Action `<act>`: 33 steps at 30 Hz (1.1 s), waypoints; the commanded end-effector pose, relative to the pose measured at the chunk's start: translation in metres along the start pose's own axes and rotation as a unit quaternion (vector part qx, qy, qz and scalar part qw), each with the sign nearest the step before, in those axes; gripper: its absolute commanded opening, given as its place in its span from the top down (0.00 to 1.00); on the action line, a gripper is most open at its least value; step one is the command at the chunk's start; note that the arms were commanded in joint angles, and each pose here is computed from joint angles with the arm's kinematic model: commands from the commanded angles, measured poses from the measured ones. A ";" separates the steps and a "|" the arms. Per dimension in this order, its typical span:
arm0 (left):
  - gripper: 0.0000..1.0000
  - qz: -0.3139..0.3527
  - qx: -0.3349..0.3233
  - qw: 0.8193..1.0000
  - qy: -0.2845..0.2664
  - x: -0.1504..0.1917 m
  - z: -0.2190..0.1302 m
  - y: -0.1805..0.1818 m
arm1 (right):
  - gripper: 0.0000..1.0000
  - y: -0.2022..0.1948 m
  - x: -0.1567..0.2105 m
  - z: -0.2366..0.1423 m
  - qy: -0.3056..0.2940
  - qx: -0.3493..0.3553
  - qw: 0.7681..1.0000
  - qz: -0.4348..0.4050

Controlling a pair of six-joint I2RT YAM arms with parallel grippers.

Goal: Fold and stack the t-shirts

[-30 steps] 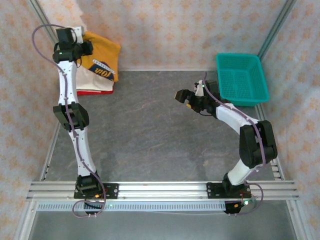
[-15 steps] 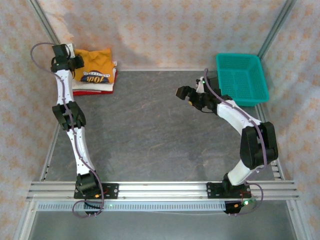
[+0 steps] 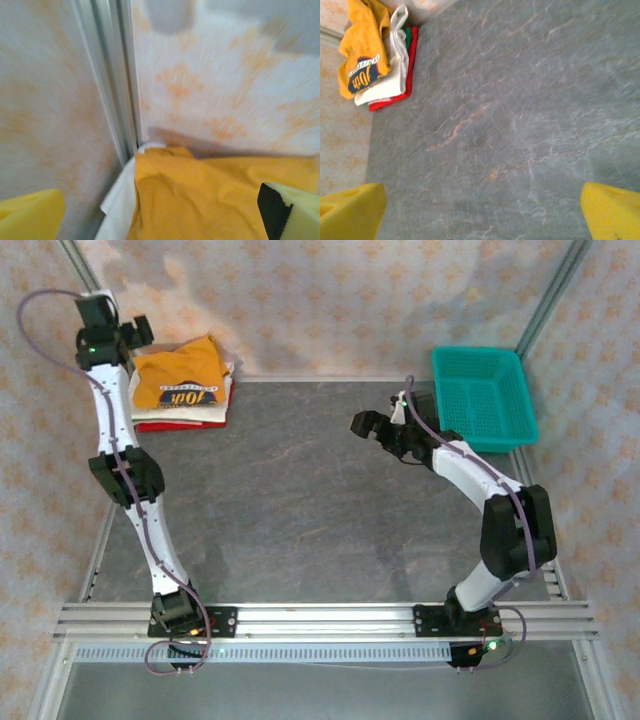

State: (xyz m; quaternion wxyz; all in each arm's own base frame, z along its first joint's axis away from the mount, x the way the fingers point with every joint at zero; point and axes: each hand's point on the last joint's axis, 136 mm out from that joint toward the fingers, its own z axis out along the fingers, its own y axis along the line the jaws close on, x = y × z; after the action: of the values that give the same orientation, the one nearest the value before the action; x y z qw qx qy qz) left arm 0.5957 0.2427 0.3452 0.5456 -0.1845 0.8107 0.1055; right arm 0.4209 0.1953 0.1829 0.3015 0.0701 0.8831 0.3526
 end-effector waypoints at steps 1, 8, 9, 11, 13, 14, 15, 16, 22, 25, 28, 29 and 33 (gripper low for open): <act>0.00 0.000 0.020 0.997 -0.070 -0.064 -0.088 -0.029 | 0.01 0.008 -0.033 -0.029 -0.091 0.027 0.994 -0.051; 0.00 -0.042 0.092 0.991 -0.092 -0.019 -0.186 -0.080 | 0.01 -0.030 -0.072 -0.099 -0.252 0.192 0.942 -0.111; 0.00 -0.051 0.102 0.988 -0.105 -0.008 -0.197 -0.084 | 0.01 -0.037 -0.075 -0.110 -0.272 0.218 0.930 -0.115; 0.00 -0.074 0.101 0.984 -0.124 0.028 -0.216 -0.086 | 0.01 -0.050 -0.077 -0.136 -0.312 0.262 0.905 -0.125; 0.00 -0.104 0.088 0.981 -0.137 0.062 -0.228 -0.081 | 0.01 -0.062 -0.074 -0.156 -0.343 0.292 0.883 -0.129; 0.00 -0.124 0.075 0.979 -0.144 0.081 -0.233 -0.076 | 0.01 -0.067 -0.070 -0.166 -0.359 0.303 0.874 -0.128; 0.00 -0.129 0.068 0.978 -0.150 0.096 -0.238 -0.073 | 0.01 -0.071 -0.066 -0.172 -0.371 0.306 0.867 -0.131; 0.00 -0.130 0.054 0.978 -0.153 0.114 -0.242 -0.069 | 0.01 -0.075 -0.060 -0.176 -0.379 0.309 0.861 -0.143; 0.00 -0.053 -0.022 0.992 -0.109 0.199 -0.248 -0.047 | 0.01 -0.118 -0.021 -0.201 -0.377 0.381 0.829 -0.158; 0.00 -0.026 -0.034 0.996 -0.076 0.244 -0.237 -0.042 | 0.01 -0.139 -0.004 -0.201 -0.365 0.398 0.829 -0.145; 0.00 -0.016 -0.054 0.998 -0.037 0.280 -0.224 -0.036 | 0.01 -0.152 0.010 -0.187 -0.350 0.391 0.838 -0.150; 0.00 -0.013 -0.058 0.998 -0.028 0.290 -0.220 -0.035 | 0.01 -0.156 0.015 -0.181 -0.344 0.387 0.842 -0.152; 0.00 -0.003 -0.049 0.999 -0.014 0.308 -0.203 -0.044 | 0.01 -0.173 0.026 -0.164 -0.322 0.392 0.846 -0.162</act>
State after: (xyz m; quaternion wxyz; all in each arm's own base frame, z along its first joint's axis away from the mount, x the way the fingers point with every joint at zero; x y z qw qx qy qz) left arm 0.3302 0.0674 0.1329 0.5217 -0.2008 0.8175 0.1387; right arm 0.3155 -0.0192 0.1525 0.5600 0.1522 0.8056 -0.1193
